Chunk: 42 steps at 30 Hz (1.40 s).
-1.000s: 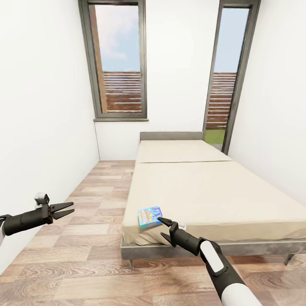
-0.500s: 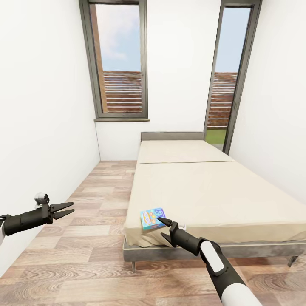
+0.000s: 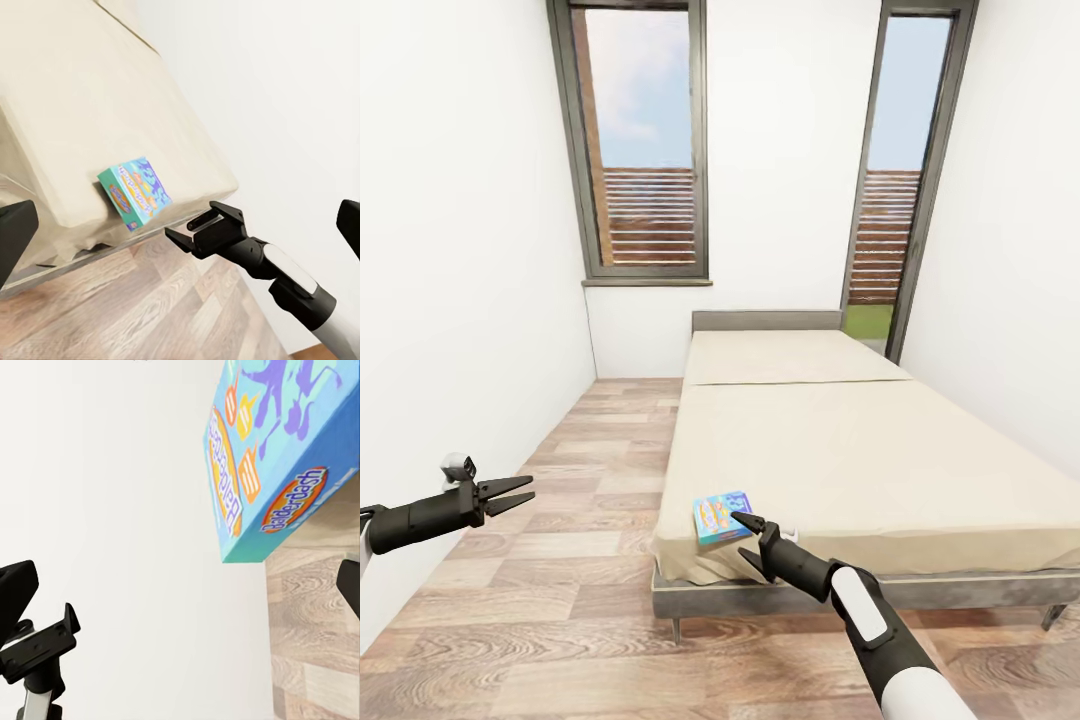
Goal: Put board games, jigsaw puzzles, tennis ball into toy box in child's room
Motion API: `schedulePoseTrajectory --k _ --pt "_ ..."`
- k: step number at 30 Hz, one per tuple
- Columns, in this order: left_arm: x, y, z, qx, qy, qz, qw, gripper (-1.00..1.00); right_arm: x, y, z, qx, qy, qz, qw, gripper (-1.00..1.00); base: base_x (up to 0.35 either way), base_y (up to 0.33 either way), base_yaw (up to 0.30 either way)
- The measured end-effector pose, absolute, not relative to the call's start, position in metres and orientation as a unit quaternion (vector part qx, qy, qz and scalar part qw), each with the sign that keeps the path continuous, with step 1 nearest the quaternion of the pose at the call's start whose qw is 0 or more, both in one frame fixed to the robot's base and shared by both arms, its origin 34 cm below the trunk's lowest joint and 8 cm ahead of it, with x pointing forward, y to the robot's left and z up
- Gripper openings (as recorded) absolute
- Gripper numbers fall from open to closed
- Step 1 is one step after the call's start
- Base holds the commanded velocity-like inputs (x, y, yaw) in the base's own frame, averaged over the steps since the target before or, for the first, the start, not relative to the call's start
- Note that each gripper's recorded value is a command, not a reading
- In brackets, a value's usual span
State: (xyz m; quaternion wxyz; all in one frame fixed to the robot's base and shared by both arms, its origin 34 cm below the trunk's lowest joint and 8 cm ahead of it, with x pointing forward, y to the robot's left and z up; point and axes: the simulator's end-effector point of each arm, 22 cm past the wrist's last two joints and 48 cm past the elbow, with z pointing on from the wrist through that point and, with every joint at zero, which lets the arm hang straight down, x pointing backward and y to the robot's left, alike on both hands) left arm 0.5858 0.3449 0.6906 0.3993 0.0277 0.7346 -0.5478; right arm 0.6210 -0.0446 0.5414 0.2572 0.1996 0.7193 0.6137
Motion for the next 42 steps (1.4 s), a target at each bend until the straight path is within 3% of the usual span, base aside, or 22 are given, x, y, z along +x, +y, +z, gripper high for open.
schedulePoseTrajectory --k 42 --pt "0.596 0.345 0.658 0.007 0.746 -0.550 0.374 1.00 0.622 -0.045 0.506 0.219 0.727 0.607 0.234 1.00 0.010 0.009 0.000"
